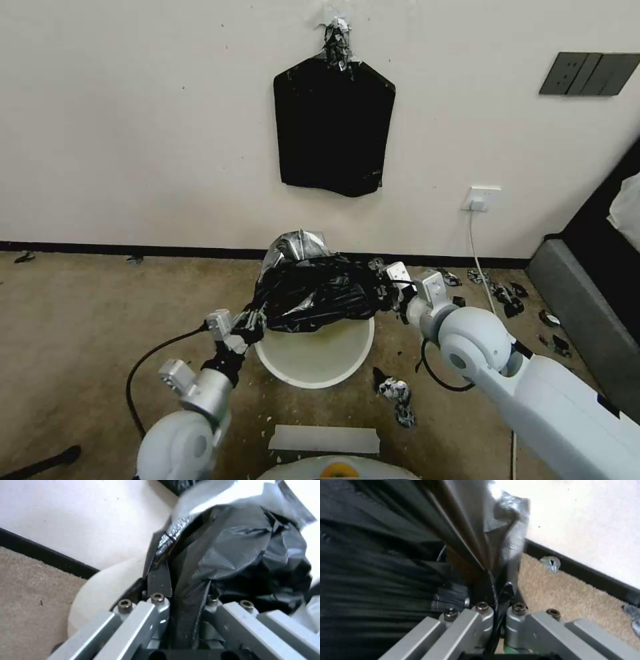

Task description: Place a trash bag onto the trash bin.

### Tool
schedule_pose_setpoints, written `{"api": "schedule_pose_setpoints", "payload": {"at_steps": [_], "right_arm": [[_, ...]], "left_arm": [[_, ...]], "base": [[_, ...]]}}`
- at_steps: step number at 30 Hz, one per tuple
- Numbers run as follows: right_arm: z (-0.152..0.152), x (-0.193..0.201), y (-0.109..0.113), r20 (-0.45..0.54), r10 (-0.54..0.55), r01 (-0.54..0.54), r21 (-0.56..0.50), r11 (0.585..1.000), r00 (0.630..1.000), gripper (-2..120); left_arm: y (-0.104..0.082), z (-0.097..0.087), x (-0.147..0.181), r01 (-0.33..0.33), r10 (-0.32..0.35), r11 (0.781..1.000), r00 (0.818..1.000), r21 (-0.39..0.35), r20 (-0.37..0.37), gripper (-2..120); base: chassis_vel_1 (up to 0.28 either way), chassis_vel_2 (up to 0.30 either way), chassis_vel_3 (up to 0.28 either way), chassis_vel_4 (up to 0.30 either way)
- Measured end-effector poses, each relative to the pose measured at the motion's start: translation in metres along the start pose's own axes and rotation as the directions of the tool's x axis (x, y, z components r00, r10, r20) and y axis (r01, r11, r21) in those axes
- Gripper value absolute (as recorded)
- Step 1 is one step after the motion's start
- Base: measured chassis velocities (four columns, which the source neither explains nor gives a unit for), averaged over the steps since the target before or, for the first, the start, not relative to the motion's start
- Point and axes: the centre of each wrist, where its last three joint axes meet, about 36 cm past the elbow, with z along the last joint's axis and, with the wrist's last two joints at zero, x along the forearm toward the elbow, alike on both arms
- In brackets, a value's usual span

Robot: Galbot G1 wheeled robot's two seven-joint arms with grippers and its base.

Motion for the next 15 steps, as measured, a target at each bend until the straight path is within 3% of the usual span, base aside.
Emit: {"api": "schedule_pose_setpoints", "payload": {"at_steps": [15], "right_arm": [[0.0097,0.0059,-0.0011,-0.019,-0.039,0.039,0.005,0.999,0.999,0]], "left_arm": [[-0.0071,-0.0064,-0.0043,0.036,-0.043,0.985,0.998,0.167,0.040,5]], "base": [[0.000,0.000,0.000,0.000]]}}
